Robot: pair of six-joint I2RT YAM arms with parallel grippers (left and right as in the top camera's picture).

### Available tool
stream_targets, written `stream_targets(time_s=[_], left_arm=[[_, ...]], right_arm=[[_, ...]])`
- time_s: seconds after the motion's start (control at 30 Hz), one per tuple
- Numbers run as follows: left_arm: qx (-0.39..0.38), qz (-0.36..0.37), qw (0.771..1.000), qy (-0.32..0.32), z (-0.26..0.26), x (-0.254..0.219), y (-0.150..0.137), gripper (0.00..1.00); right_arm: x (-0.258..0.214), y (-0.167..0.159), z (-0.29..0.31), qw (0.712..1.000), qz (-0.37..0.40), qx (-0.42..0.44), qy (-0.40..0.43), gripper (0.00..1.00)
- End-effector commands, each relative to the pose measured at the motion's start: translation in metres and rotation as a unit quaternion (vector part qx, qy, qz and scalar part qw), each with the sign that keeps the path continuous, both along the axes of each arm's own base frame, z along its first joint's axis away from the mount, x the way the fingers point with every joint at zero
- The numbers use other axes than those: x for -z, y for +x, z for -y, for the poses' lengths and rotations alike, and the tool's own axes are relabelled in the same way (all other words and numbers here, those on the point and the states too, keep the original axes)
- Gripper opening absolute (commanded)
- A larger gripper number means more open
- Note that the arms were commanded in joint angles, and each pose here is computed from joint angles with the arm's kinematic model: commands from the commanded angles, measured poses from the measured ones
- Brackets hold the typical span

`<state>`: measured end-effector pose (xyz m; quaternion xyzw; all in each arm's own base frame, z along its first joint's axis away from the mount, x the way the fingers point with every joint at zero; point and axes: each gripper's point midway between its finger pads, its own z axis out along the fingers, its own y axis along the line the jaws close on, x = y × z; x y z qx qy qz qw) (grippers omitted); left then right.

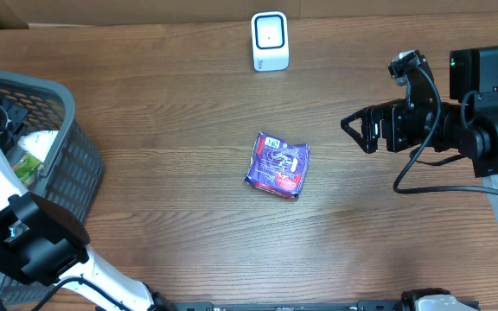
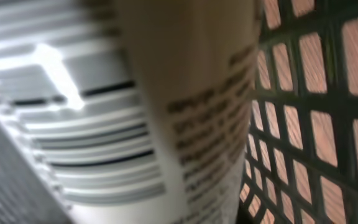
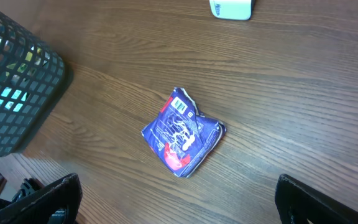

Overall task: Scan the item barcode
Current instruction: 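Reach left gripper into basket and grasp the white-and-gold tube, then carry white tube out and place it left of purple bag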

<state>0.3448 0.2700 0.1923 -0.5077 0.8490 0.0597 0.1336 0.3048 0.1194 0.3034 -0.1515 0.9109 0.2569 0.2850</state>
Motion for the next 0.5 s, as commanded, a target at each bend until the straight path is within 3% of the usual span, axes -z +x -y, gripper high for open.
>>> stream_targets(time_s=[0.0, 0.13, 0.27, 0.47], left_arm=[[0.026, 0.02, 0.999, 0.02, 0.005, -0.022, 0.004, 0.04], [0.057, 0.038, 0.997, 0.034, 0.013, -0.04, 0.007, 0.04], [0.079, 0.093, 0.99, 0.073, 0.022, -0.089, 0.002, 0.04], [0.154, 0.204, 0.953, 0.164, 0.056, -0.188, -0.016, 0.04]], right_arm=[[-0.01, 0.002, -0.001, 1.0, 0.013, 0.0, 0.006, 1.0], [-0.01, 0.002, -0.001, 1.0, 0.013, 0.0, 0.006, 1.0], [-0.01, 0.003, -0.001, 1.0, 0.015, 0.0, 0.006, 1.0], [-0.01, 0.003, -0.001, 1.0, 0.015, 0.0, 0.006, 1.0]])
